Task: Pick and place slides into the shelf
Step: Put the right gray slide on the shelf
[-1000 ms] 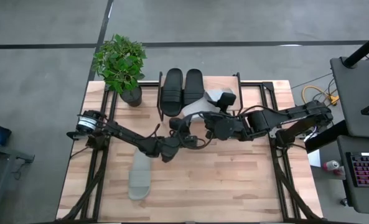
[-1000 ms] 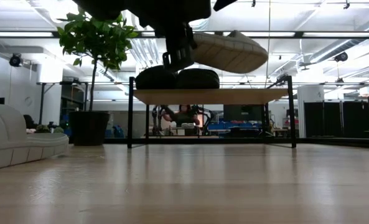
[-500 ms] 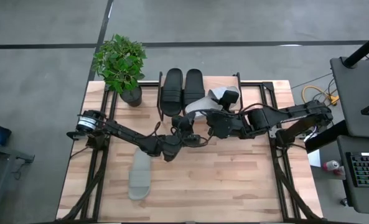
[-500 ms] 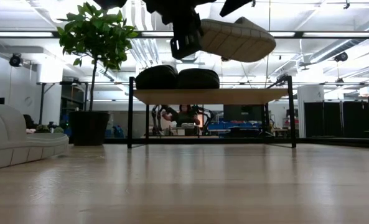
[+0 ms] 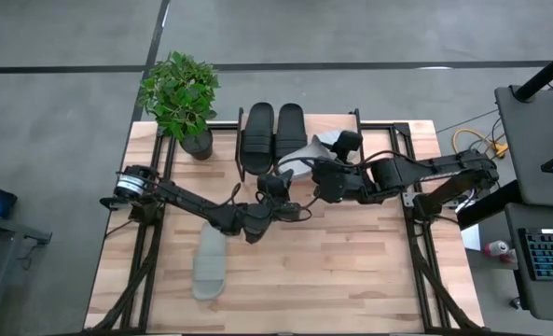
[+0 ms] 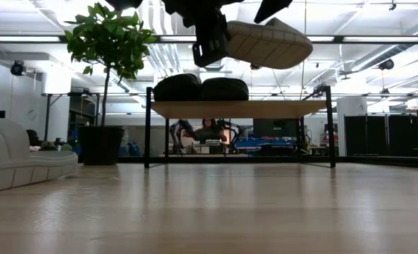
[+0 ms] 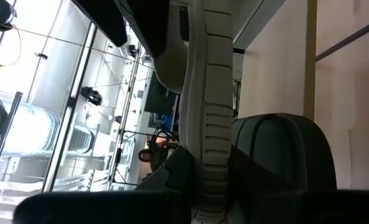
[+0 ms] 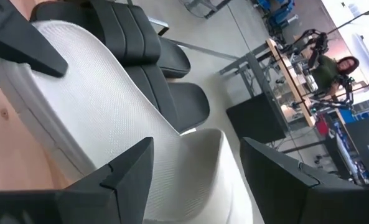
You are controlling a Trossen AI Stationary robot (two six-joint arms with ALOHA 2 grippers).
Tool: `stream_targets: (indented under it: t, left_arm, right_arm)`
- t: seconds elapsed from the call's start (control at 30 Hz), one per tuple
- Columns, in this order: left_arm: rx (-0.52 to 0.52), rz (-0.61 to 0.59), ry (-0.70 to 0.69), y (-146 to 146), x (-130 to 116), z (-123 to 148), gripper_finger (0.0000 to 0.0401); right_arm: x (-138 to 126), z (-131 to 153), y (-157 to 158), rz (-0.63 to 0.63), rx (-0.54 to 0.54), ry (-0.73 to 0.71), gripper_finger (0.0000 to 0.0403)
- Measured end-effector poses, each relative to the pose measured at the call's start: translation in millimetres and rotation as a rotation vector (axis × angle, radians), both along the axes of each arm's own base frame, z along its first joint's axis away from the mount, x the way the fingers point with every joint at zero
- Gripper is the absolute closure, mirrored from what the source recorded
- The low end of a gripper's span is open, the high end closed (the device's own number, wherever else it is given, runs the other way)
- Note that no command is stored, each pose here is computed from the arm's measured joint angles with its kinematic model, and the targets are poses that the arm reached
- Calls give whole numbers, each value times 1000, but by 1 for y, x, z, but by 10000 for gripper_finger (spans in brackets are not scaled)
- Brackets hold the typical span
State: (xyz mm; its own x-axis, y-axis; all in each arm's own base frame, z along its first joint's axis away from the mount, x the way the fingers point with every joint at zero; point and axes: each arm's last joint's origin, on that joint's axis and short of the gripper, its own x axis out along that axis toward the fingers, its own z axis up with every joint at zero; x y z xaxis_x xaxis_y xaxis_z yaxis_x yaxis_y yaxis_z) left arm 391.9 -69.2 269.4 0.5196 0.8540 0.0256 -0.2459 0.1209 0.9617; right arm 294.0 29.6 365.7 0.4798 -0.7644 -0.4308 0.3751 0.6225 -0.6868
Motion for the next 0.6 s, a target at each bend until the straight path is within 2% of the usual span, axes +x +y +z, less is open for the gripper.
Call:
stream_targets:
  t: [0.3, 0.6]
  left_arm:
    - [-2, -17, -11, -5, 0, 4, 369]
    - [-3, -21, -15, -7, 0, 5, 369]
  right_arm:
    - [-7, -6, -9, -69, 30, 43, 174]
    - [-8, -6, -11, -77, 22, 48, 176]
